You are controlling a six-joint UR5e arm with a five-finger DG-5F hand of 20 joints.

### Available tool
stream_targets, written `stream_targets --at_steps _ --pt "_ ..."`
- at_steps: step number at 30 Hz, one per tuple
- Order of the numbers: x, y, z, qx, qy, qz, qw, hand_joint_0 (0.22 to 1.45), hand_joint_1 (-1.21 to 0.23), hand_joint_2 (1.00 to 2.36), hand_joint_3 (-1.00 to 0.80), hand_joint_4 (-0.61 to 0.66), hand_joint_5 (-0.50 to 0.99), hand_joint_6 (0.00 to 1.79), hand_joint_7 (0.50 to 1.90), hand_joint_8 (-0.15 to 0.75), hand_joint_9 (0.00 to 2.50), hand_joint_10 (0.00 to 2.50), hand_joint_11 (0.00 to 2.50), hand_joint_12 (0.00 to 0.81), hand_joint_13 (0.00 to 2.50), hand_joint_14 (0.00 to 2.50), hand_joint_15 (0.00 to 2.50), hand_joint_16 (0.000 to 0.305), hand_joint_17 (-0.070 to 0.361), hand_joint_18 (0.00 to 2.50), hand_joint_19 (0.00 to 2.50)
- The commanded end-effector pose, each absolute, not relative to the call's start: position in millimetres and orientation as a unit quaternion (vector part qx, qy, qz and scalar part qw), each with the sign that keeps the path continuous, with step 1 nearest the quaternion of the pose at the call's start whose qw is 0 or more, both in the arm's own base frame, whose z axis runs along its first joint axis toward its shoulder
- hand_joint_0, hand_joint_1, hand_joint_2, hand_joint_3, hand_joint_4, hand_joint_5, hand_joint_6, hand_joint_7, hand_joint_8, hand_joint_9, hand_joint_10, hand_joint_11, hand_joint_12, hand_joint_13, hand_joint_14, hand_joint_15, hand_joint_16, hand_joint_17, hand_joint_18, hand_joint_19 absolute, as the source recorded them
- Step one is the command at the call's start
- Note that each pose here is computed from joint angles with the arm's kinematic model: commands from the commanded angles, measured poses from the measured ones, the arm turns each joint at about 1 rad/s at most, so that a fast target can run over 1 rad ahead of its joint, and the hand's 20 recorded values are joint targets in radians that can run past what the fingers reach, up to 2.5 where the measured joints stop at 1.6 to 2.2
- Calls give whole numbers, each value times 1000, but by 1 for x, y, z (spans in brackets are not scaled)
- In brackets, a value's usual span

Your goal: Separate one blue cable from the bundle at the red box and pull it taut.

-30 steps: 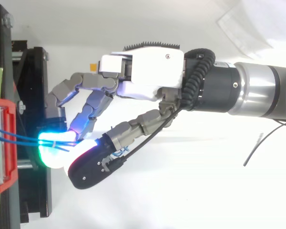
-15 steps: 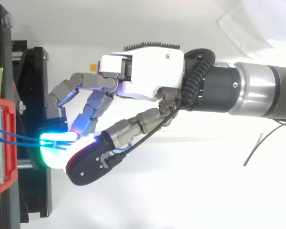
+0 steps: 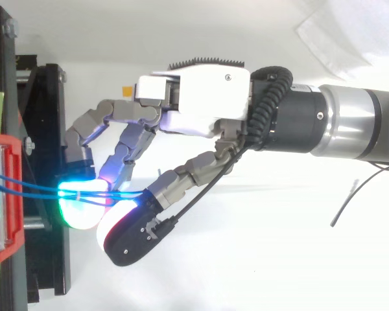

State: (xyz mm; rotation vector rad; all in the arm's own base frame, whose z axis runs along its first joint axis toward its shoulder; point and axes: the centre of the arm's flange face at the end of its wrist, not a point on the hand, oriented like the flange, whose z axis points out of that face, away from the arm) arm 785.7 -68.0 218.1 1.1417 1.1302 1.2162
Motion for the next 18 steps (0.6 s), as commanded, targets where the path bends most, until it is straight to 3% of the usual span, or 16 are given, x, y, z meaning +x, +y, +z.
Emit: stream_targets --at_steps 1,10,14,18 --pt "786 -68 218 479 475 510 533 630 -801 1000 -500 109 -179 899 1018 315 1084 23 822 363 1046 21 534 49 109 862 689" --pt "786 -68 218 479 475 510 533 575 -535 1000 -500 116 -163 886 1041 327 1131 21 816 374 1070 22 546 49 111 884 729" --pt "786 -68 219 479 474 511 534 627 -582 1001 -490 96 -150 889 1101 326 1142 20 815 373 1075 22 548 49 110 882 736" --pt "786 -68 219 479 474 511 534 647 -749 1013 -341 90 -149 890 1147 332 1138 23 831 377 1070 21 556 49 111 889 737"
